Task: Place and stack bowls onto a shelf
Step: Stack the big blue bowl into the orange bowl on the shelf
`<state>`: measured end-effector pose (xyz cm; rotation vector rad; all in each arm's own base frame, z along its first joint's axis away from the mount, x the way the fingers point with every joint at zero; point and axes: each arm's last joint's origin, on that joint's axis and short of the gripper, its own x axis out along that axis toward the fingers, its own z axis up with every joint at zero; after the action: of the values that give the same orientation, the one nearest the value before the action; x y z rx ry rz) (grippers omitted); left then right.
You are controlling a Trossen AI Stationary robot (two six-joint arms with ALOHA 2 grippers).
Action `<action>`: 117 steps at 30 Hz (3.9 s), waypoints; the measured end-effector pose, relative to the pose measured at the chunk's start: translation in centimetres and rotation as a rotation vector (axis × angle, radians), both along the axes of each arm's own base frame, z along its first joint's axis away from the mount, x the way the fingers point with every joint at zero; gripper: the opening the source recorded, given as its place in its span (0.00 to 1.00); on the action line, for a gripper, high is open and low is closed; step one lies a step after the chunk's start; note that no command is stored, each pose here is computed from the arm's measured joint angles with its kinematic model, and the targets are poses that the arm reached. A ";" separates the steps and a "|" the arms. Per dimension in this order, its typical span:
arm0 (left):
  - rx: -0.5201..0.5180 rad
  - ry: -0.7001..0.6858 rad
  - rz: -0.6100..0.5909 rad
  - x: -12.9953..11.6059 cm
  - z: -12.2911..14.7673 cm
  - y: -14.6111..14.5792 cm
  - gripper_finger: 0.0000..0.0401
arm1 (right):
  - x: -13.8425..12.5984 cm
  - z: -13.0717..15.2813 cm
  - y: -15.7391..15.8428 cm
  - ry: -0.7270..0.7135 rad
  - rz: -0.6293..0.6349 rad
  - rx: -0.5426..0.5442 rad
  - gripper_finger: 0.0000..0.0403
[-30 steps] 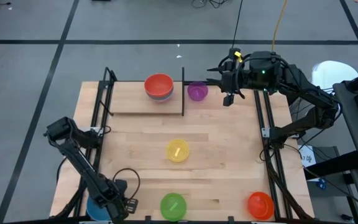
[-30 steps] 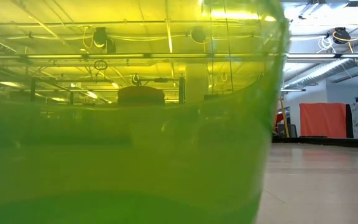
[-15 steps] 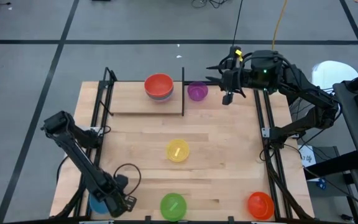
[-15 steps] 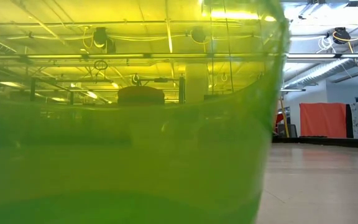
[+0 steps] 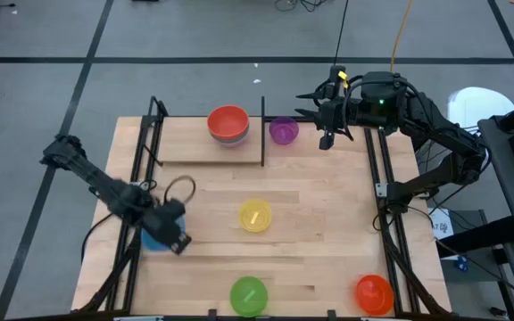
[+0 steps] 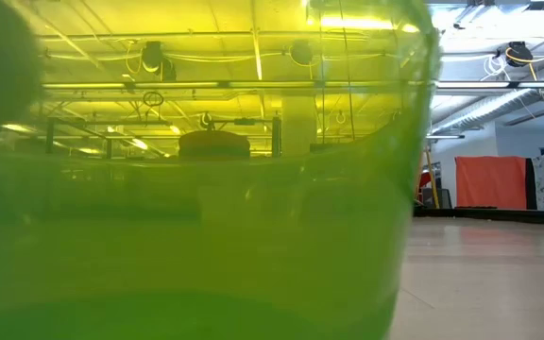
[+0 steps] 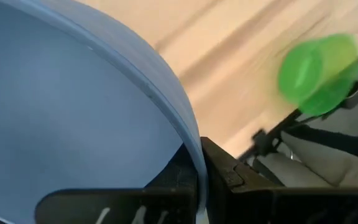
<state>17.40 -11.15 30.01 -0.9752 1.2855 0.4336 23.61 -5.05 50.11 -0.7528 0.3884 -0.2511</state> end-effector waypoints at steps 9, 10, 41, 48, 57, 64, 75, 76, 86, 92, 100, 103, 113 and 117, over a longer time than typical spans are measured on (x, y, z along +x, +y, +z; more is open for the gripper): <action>0.166 -0.158 -0.234 0.1 2.6 6.1 0.01 | 0.0 0.1 0.0 -0.047 -0.027 0.097 0.33; 0.189 -0.173 -0.262 0.2 3.2 6.7 0.01 | 0.0 0.1 0.0 -0.059 -0.031 0.112 0.33; 0.611 -0.153 -0.523 9.2 8.8 26.7 0.01 | 0.1 0.7 -0.1 -0.158 -0.074 0.190 0.33; 0.545 -0.087 -0.569 11.1 6.1 28.1 0.01 | 0.1 0.6 -0.4 -0.145 -0.171 0.129 0.33; 0.430 -0.015 -0.631 12.4 3.3 28.7 0.01 | 0.5 -0.2 -0.5 -0.110 -0.173 0.117 0.33; 0.381 0.033 -0.668 13.3 1.4 29.3 0.01 | 0.6 -0.4 -0.5 -0.100 -0.171 0.111 0.33; 0.364 0.048 -0.710 14.7 -0.6 29.9 0.08 | 0.5 -0.4 -0.8 -0.093 -0.179 0.096 0.33; 0.368 0.045 -0.708 14.7 -0.6 30.0 0.09 | 0.5 -0.4 -1.0 -0.093 -0.186 0.096 0.33; 0.483 -0.042 -0.621 14.6 4.6 29.9 0.12 | 0.0 -0.4 -2.5 -0.098 -0.246 0.098 0.33; 0.585 -0.124 -0.593 13.9 9.2 29.6 0.12 | -0.1 -0.5 -3.0 -0.107 -0.274 0.113 0.33; 0.588 -0.128 -0.575 13.4 10.3 29.2 0.11 | -0.2 -0.5 -3.0 -0.108 -0.274 0.115 0.33; 0.564 -0.071 -0.583 13.4 9.3 29.3 0.07 | -0.2 -0.5 -3.0 -0.108 -0.274 0.115 0.33; 0.470 0.015 -0.606 13.8 5.8 29.5 0.06 | -0.2 -0.5 -3.0 -0.107 -0.274 0.113 0.33; 0.426 0.054 -0.618 13.9 4.1 29.5 0.09 | -0.2 -0.5 -3.0 -0.101 -0.271 0.102 0.33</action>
<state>31.27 18.34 34.15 -0.1869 1.3927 0.2323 23.46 -8.08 49.65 -0.5842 0.4044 -0.5181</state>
